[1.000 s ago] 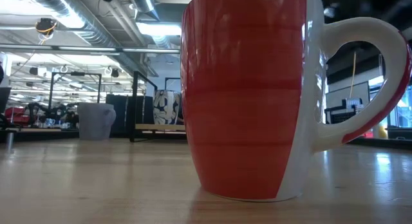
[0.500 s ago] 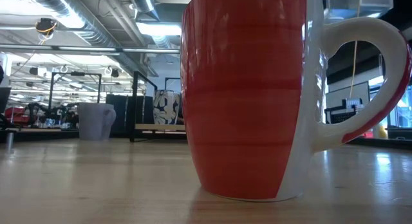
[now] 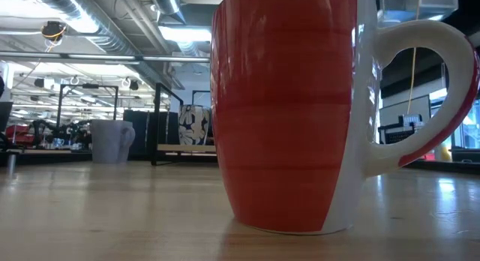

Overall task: Place coffee mugs
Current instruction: Put the blue patterned mug on the shelf

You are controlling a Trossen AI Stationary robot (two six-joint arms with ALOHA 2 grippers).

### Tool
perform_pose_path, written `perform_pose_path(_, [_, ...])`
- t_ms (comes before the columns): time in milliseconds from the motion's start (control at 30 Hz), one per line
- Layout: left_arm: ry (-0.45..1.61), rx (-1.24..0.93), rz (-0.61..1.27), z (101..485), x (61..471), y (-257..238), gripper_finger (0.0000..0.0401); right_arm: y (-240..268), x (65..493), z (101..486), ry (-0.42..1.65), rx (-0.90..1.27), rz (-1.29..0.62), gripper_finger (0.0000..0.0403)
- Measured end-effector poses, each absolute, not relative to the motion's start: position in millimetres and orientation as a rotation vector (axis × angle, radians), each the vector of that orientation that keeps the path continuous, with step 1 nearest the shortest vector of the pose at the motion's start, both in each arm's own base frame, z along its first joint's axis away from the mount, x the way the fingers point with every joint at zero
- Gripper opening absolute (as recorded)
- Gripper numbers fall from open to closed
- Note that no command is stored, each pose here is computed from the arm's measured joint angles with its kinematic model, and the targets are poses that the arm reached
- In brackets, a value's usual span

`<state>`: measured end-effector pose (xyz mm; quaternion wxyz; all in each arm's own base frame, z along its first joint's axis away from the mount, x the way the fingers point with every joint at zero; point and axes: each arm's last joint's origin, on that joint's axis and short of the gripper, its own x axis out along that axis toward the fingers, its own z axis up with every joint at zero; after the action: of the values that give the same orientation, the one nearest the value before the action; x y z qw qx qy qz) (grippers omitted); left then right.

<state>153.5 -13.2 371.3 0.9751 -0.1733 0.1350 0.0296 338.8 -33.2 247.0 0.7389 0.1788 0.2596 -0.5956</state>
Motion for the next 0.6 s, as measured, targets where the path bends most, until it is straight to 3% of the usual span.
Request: perform_pose_path(600, [0.264,-0.349,0.058,372.1,153.8,-13.2,0.0110,-73.8,350.1,218.6,0.590,0.447,-1.408,0.0042])
